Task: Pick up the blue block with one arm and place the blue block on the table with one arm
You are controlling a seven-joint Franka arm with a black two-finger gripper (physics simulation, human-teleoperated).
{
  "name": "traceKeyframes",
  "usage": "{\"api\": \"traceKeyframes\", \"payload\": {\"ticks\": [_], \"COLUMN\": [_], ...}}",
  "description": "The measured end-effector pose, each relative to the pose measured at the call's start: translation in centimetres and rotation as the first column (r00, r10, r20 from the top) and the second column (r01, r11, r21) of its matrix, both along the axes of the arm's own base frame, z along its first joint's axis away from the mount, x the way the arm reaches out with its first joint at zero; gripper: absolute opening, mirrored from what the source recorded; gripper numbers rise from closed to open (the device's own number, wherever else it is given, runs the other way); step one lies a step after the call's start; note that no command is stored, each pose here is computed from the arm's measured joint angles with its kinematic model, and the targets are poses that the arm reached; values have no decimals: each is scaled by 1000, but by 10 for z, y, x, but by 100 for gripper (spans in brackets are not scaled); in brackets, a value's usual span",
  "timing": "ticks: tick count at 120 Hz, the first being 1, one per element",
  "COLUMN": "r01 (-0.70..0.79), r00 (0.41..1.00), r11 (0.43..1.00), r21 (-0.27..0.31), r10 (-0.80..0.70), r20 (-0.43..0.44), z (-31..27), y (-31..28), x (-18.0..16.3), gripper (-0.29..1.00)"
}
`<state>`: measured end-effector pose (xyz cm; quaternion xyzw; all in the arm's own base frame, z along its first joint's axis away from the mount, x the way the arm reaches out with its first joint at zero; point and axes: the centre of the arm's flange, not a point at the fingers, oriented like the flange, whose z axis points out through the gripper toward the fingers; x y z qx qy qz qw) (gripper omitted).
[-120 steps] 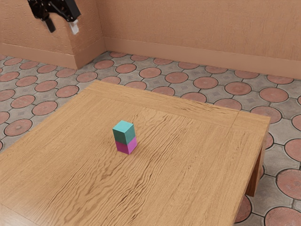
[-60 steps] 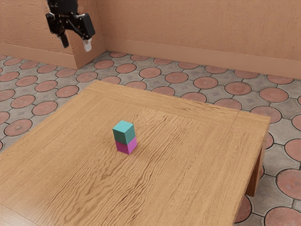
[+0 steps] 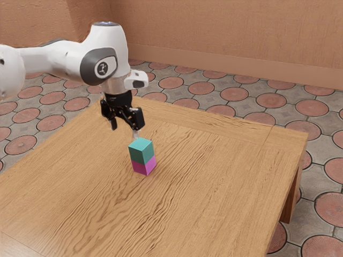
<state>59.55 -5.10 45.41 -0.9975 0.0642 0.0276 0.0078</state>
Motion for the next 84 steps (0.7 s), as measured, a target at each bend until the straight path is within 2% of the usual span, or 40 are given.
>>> {"api": "traceKeyframes", "payload": {"ticks": [28,61,84], "r01": [4,-2,1], "r00": [999,999,1000], "r11": [1000,1000,1000], "r21": [10,17,17], "r10": [-5,2,-1], "r20": [42,35,19], "z": [-33,-69,-86], "y": [10,22,24], "x": [23,49,54], "gripper": [70,70,70]}}
